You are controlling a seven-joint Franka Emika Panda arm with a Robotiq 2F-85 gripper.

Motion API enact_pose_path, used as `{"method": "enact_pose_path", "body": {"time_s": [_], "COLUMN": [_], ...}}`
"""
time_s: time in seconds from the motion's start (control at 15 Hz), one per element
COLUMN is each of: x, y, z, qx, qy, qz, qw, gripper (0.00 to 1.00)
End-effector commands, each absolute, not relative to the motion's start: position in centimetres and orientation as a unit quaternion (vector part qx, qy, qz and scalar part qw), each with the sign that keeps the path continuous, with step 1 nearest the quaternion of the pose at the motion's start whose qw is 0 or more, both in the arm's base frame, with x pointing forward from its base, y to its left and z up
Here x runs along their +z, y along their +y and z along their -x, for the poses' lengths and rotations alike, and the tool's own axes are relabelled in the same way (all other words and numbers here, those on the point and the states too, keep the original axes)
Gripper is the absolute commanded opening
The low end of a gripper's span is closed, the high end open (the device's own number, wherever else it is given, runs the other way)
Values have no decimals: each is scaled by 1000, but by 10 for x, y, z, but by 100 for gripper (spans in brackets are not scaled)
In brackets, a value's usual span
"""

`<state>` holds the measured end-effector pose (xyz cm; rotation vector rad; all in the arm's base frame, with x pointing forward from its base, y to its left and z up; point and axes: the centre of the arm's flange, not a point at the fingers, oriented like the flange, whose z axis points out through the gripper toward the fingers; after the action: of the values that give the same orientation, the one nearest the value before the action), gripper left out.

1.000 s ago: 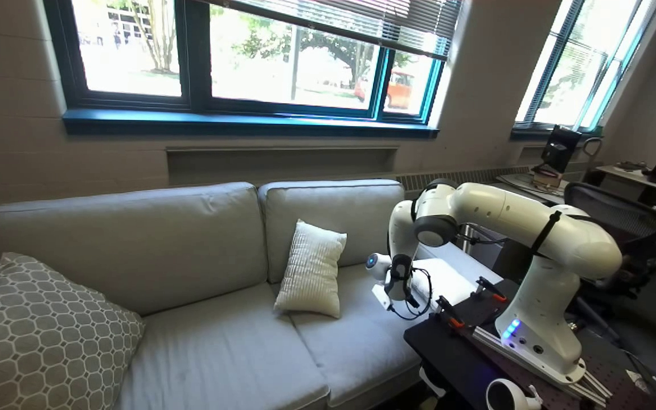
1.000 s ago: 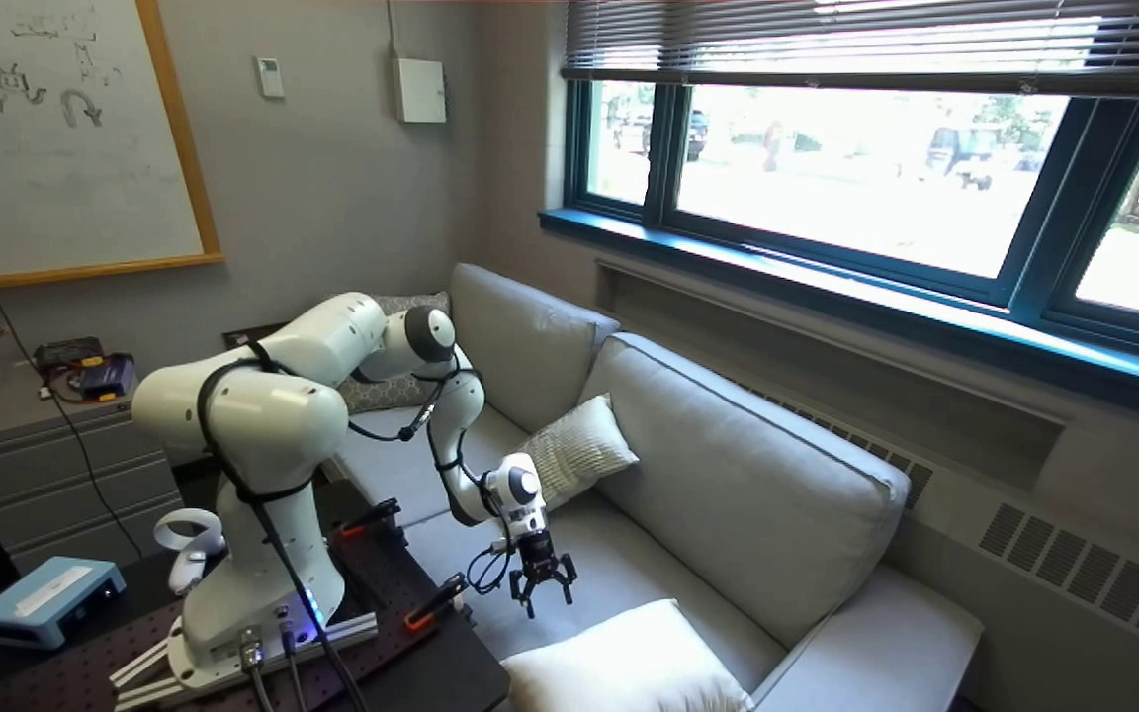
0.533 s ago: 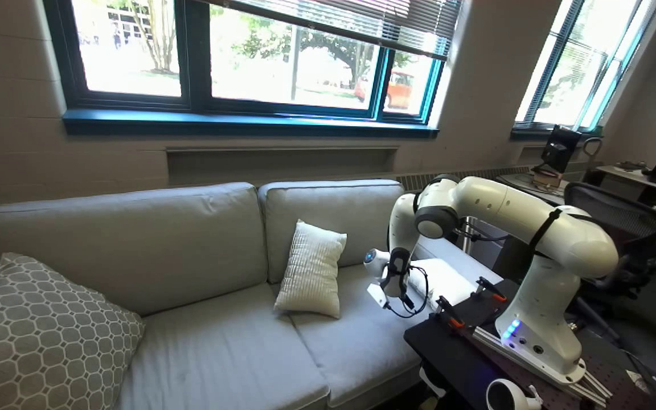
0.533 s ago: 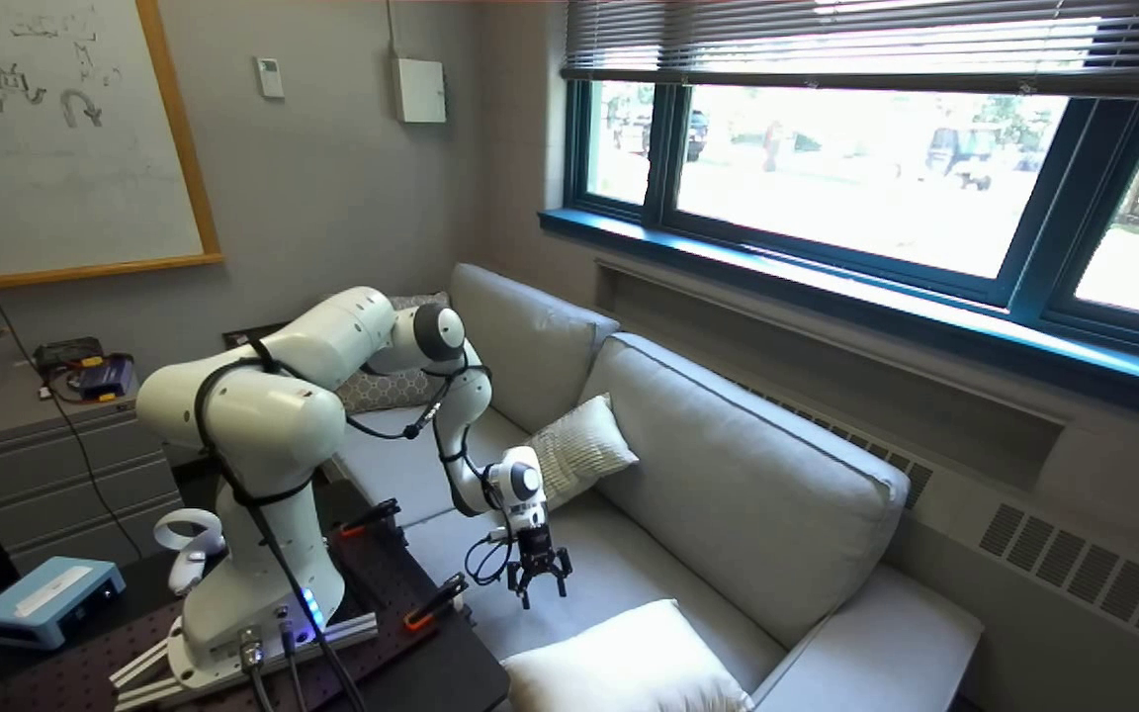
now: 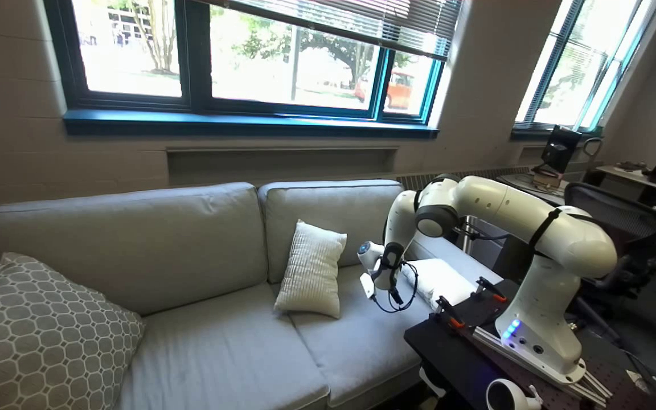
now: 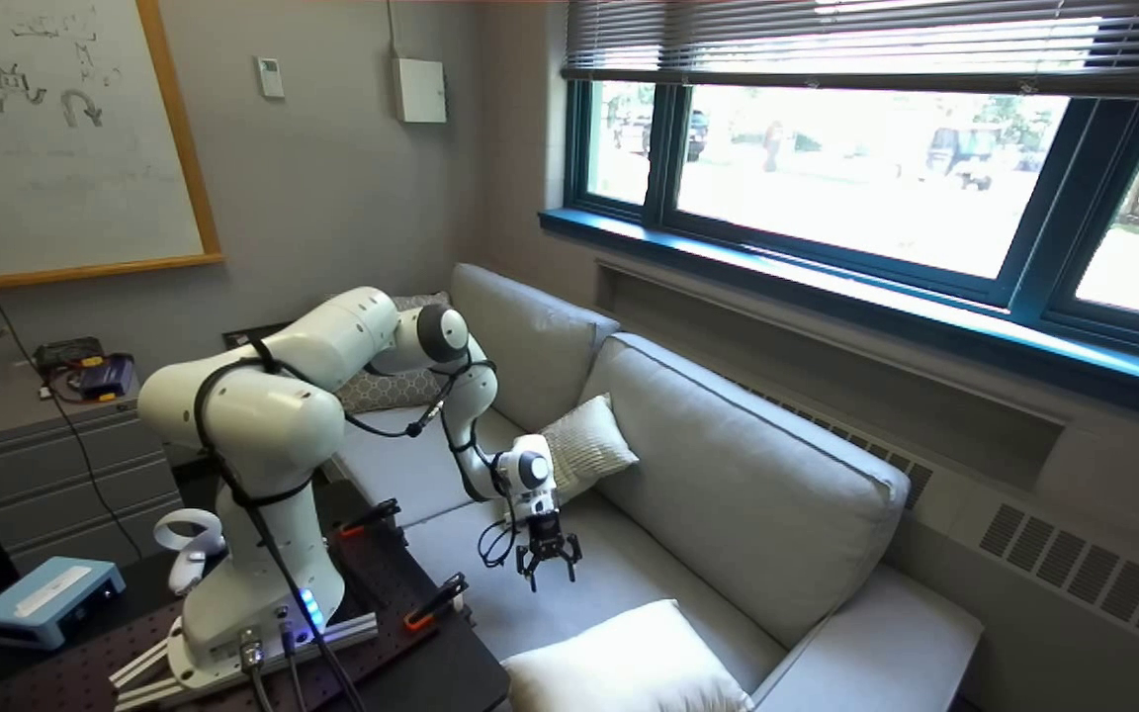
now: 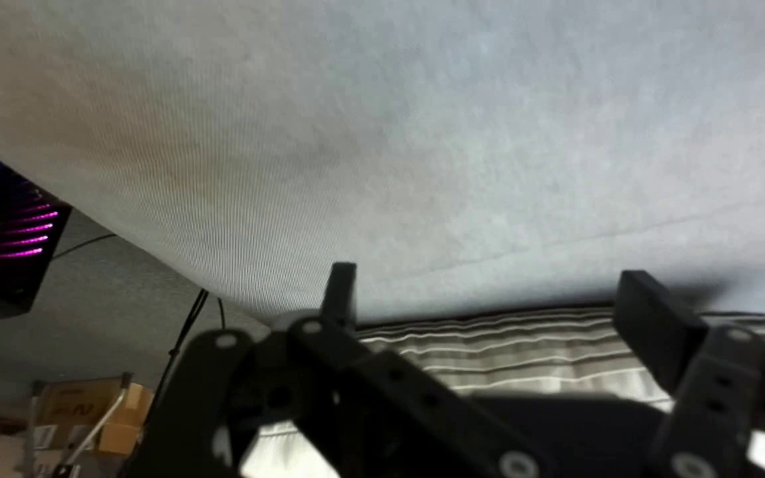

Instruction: Move the cushions to the right shoulder of the couch

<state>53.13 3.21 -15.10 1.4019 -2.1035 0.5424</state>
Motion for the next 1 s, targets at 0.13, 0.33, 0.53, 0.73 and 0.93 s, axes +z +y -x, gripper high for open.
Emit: {"method": "enact_pose_path", "body": {"time_s": [0.13,0.33,0.53,0.73,0.93], "x": [-139,-146,-159,-164,-155], "y": [-32,-37,-16,8,20], "z": [-536,-527,-517,-492,-470], "qx": [203,177,124,85,52], "qy": [-848,-879,-915,-943,-962], "qz": [-388,-324,-252,-163,-77], "qw": [299,303,289,277,255], "gripper": [100,100,100,100,100]}}
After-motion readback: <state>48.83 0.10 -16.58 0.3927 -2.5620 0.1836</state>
